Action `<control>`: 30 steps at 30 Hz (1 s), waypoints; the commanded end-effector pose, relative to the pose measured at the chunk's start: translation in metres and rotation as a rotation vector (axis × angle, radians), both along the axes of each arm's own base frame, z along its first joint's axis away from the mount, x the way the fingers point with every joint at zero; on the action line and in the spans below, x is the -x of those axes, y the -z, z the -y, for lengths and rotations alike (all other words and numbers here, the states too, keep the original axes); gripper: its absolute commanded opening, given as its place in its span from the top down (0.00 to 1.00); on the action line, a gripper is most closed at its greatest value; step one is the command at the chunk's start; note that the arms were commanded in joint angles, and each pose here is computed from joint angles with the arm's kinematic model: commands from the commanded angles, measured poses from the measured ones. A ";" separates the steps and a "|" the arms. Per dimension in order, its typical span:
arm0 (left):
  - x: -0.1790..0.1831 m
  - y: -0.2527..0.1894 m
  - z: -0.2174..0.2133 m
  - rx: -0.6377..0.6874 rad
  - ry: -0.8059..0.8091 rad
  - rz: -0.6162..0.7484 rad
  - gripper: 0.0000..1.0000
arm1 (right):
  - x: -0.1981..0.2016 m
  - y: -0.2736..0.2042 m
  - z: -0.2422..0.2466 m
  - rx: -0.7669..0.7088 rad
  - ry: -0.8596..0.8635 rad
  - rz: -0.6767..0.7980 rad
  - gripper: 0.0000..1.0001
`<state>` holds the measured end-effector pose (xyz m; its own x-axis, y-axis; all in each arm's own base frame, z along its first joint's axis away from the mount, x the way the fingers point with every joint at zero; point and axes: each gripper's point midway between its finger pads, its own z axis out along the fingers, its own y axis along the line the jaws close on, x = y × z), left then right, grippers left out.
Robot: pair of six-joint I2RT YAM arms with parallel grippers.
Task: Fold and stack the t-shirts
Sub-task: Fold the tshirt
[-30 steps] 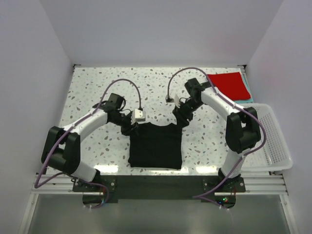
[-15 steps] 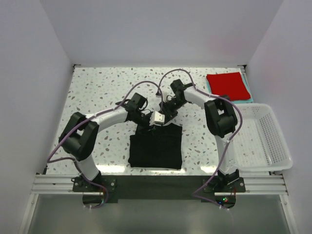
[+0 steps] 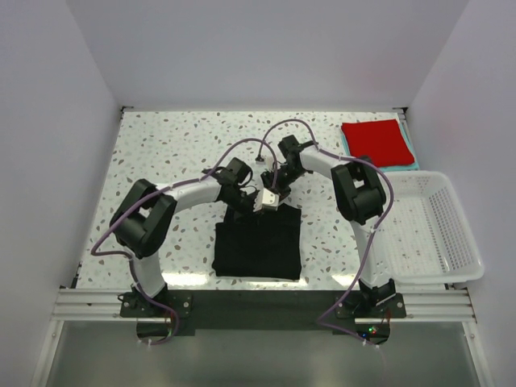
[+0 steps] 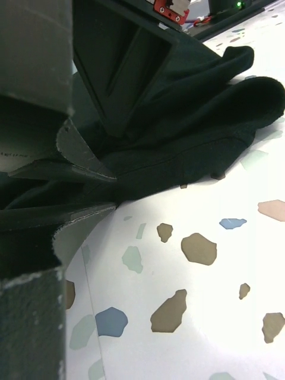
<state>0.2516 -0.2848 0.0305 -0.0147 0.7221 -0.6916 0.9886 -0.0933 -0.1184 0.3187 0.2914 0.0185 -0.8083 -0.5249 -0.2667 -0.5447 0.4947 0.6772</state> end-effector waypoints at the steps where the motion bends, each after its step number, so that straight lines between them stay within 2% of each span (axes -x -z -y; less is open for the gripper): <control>1: 0.001 -0.015 0.014 0.053 0.041 -0.001 0.88 | -0.012 0.020 0.001 0.033 -0.011 0.055 0.76; 5: 0.002 -0.027 0.016 0.071 0.050 0.027 1.00 | -0.008 0.026 0.005 0.046 -0.025 0.041 0.76; 15: -0.017 -0.074 0.025 0.110 0.032 0.232 1.00 | -0.002 0.035 0.008 0.055 -0.048 0.033 0.77; 22: -0.047 -0.076 0.026 0.088 0.010 0.374 1.00 | 0.005 0.039 0.009 0.055 -0.069 0.014 0.77; 26: -0.069 -0.085 0.030 0.107 -0.018 0.507 1.00 | 0.007 0.039 0.009 0.052 -0.079 0.007 0.77; 30: -0.079 -0.092 0.031 0.123 -0.019 0.573 1.00 | 0.010 0.043 0.011 0.054 -0.087 -0.005 0.77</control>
<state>0.3007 -0.3041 0.0874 0.2427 0.6927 -0.6791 0.9618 -0.0802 0.2619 0.3148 0.2946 0.0159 -0.7907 -0.5434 -0.2820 -0.5530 0.4363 0.7098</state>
